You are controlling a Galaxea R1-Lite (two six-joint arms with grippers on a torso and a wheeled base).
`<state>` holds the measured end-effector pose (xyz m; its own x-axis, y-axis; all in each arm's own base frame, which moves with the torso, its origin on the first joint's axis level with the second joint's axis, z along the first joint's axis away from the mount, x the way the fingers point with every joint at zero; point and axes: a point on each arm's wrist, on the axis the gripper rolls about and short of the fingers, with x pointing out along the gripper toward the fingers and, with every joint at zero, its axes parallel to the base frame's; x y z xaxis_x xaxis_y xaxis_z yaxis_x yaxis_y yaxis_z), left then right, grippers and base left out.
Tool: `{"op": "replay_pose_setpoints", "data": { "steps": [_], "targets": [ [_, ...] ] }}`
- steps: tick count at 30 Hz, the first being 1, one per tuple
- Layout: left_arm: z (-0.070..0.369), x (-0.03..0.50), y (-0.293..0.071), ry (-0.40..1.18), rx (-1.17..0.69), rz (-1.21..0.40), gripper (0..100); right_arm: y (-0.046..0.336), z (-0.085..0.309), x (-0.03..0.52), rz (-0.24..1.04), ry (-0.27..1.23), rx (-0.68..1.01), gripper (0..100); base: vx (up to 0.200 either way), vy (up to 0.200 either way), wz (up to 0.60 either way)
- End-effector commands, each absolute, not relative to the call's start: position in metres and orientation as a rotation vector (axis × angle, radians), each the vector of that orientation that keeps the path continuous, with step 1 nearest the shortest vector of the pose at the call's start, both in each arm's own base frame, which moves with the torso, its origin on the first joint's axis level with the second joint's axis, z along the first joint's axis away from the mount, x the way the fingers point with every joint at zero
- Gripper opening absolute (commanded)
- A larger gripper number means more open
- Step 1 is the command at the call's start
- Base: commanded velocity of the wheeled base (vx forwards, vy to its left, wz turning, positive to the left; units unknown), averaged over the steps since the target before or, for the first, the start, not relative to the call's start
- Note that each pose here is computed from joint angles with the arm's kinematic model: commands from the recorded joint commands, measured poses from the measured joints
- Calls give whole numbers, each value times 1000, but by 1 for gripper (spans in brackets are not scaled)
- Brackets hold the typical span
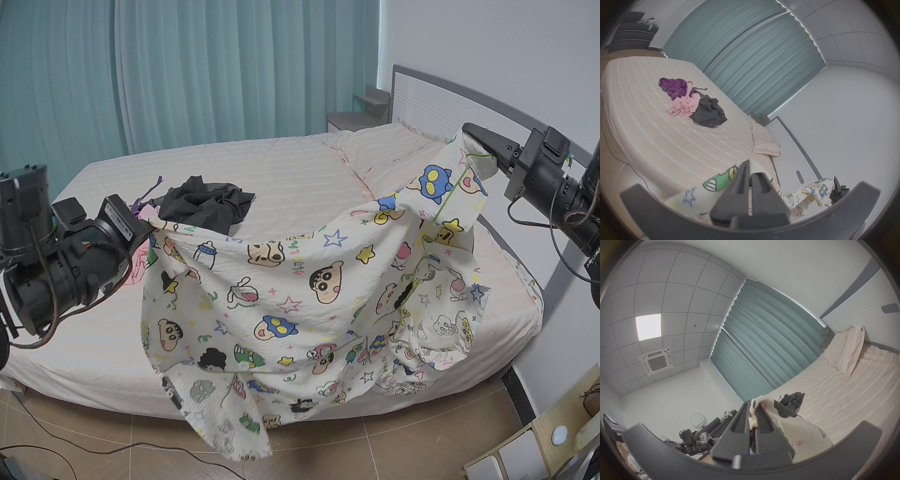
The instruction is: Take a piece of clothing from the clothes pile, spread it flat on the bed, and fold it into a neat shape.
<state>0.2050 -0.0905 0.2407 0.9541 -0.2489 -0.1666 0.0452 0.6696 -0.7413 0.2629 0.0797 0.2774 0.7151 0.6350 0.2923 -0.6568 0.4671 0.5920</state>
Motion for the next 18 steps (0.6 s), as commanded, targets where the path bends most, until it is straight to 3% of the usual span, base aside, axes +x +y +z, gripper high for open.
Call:
{"op": "replay_pose_setpoints", "data": {
  "steps": [1,18],
  "targets": [
    [221,255,-103,332,-811,-106,0,81,256,299,742,24,748,0,200,0,0],
    [176,349,-122,392,-827,-12,0,66,227,349,652,51,758,0,200,0,0]
  ]
}}
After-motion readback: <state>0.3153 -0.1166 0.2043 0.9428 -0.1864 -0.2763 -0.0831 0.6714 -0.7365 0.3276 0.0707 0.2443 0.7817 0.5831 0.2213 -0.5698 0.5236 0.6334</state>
